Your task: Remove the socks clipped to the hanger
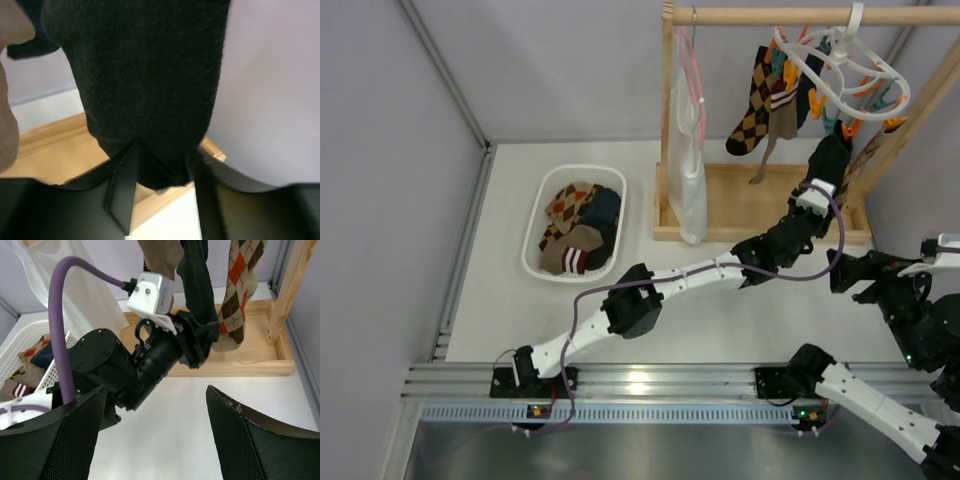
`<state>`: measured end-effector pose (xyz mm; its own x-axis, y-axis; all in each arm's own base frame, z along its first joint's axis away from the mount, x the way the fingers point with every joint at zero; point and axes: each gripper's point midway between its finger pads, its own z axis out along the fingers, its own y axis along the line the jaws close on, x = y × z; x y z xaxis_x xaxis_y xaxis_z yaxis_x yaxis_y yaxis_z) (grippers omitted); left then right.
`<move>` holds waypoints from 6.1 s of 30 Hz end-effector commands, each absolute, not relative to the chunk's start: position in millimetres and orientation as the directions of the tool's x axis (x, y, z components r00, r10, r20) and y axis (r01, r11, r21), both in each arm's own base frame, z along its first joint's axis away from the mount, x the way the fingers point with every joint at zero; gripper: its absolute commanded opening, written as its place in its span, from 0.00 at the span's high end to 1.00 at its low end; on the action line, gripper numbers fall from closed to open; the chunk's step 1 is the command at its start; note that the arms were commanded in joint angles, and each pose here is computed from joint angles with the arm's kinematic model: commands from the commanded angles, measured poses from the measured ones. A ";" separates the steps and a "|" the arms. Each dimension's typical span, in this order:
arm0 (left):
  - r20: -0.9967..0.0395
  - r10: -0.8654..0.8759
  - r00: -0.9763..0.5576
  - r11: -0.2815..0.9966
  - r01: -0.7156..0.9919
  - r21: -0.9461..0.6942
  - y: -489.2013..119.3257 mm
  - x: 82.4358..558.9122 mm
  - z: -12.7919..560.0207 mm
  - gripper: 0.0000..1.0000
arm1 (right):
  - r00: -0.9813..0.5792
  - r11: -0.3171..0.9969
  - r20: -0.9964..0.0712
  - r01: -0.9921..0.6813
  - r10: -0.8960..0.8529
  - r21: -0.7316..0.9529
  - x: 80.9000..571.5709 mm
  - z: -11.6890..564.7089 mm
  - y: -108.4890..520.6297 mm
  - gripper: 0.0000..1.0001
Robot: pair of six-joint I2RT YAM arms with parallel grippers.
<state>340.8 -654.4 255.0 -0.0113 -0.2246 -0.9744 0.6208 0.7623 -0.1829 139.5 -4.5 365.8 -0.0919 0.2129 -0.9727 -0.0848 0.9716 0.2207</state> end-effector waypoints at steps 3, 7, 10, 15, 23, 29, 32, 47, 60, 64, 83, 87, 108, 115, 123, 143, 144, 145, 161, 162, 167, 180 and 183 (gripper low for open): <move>-0.939 -0.326 0.112 0.809 0.546 -0.216 -618.3 374.7 320.9 0.86 | -0.074 0.951 -0.962 -0.144 0.264 0.272 138.9 365.8 7.5 0.23; -0.956 -0.272 0.110 0.825 0.538 -0.173 -603.9 370.8 322.3 1.00 | -0.081 0.960 -0.966 -0.125 0.244 0.252 148.4 359.0 13.1 0.23; -0.962 -0.259 0.083 0.822 0.543 -0.174 -584.4 363.1 327.7 1.00 | -0.081 0.966 -0.967 -0.082 0.241 0.247 154.9 359.9 11.4 0.23; -0.953 -0.301 0.022 0.794 0.559 -0.238 -548.2 340.4 323.9 1.00 | -0.065 0.971 -0.969 -0.014 0.238 0.239 163.9 367.7 6.4 0.25; -0.951 -0.309 -0.031 0.773 0.574 -0.270 -509.0 317.6 316.1 1.00 | -0.083 0.981 -0.977 0.009 0.195 0.195 189.3 408.6 27.8 0.30; -0.935 -0.343 -0.088 0.741 0.586 -0.327 -506.7 309.6 308.8 1.00 | -0.065 0.989 -0.988 0.059 0.143 0.139 215.5 463.6 42.0 0.30; -0.926 -0.360 -0.115 0.723 0.592 -0.355 -505.3 304.5 307.3 1.00 | -0.065 0.992 -0.993 0.089 0.100 0.094 230.3 485.2 48.8 0.31; -0.915 -0.376 -0.148 0.679 0.628 -0.381 -504.1 291.2 312.4 1.00 | -0.223 0.977 -0.974 0.212 0.042 -0.007 320.1 458.1 58.6 0.40; -0.935 -0.337 -0.113 0.686 0.650 -0.326 -518.5 276.0 314.4 1.00 | -0.236 0.935 -0.971 0.338 -0.028 -0.109 337.5 454.5 44.4 0.43; -0.935 -0.336 -0.116 0.680 0.657 -0.326 -521.0 273.3 313.9 1.00 | -0.211 0.920 -0.977 0.372 -0.041 -0.119 336.7 460.2 37.5 0.43; -0.937 -0.332 -0.109 0.678 0.663 -0.317 -521.6 264.0 317.4 1.00 | -0.175 0.887 -0.983 0.441 -0.063 -0.136 353.5 464.6 22.9 0.58; -0.937 -0.331 -0.109 0.682 0.659 -0.317 -521.4 264.7 316.9 1.00 | -0.164 0.893 -0.985 0.433 -0.058 -0.125 354.4 465.1 24.6 0.66; -0.940 -0.321 -0.118 0.703 0.635 -0.320 -514.7 267.9 305.1 1.00 | -0.119 0.950 -0.993 0.311 -0.002 -0.039 352.3 462.3 36.4 0.86; -0.940 -0.324 -0.105 0.704 0.637 -0.314 -510.2 267.7 312.5 1.00 | -0.131 0.979 -0.991 0.206 0.018 -0.010 361.1 457.7 45.0 0.64; -0.939 -0.327 -0.107 0.698 0.643 -0.317 -509.9 267.5 314.1 1.00 | -0.145 0.988 -0.989 0.154 0.012 -0.011 368.8 453.5 43.5 0.54; -0.939 -0.325 -0.114 0.707 0.630 -0.321 -505.0 270.4 308.8 1.00 | -0.082 0.990 -0.994 0.125 0.070 0.060 363.5 458.9 46.9 0.97; -0.939 -0.323 -0.117 0.707 0.629 -0.322 -504.8 270.2 306.6 1.00 | -0.083 0.990 -0.994 0.127 0.074 0.063 364.1 457.6 47.0 1.00; -0.939 -0.322 -0.121 0.708 0.627 -0.324 -503.9 270.6 304.6 1.00 | -0.078 0.990 -0.993 0.120 0.087 0.077 363.5 457.8 48.2 1.00; -0.926 -0.349 -0.146 0.679 0.642 -0.357 -474.3 257.9 316.5 1.00 | -0.076 0.987 -0.985 0.052 0.153 0.149 367.2 443.0 63.4 0.73; -0.926 -0.347 -0.152 0.677 0.642 -0.359 -467.7 254.7 314.4 1.00 | -0.072 0.987 -0.986 0.051 0.153 0.149 363.5 442.0 61.8 0.65; -0.935 -0.319 -0.155 0.739 0.577 -0.348 -399.4 241.6 297.7 1.00 | -0.065 0.988 -0.986 0.025 0.152 0.151 349.6 442.2 61.4 0.44; -0.977 -0.186 -0.104 0.980 0.049 -0.192 -209.5 262.9 304.3 1.00 | -0.097 0.982 -0.981 -0.067 0.168 0.175 271.9 403.3 54.7 0.01; -0.963 -0.226 -0.144 0.974 0.000 -0.228 -180.8 287.9 301.2 1.00 | -0.100 0.983 -0.980 -0.048 0.169 0.175 255.0 395.0 46.0 0.01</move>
<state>267.7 -222.0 308.1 -0.1008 -0.2419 -0.9651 0.1124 0.9610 -0.2526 270.5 52.8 398.9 -0.1016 0.1523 -0.9831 -0.0543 0.9859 0.1584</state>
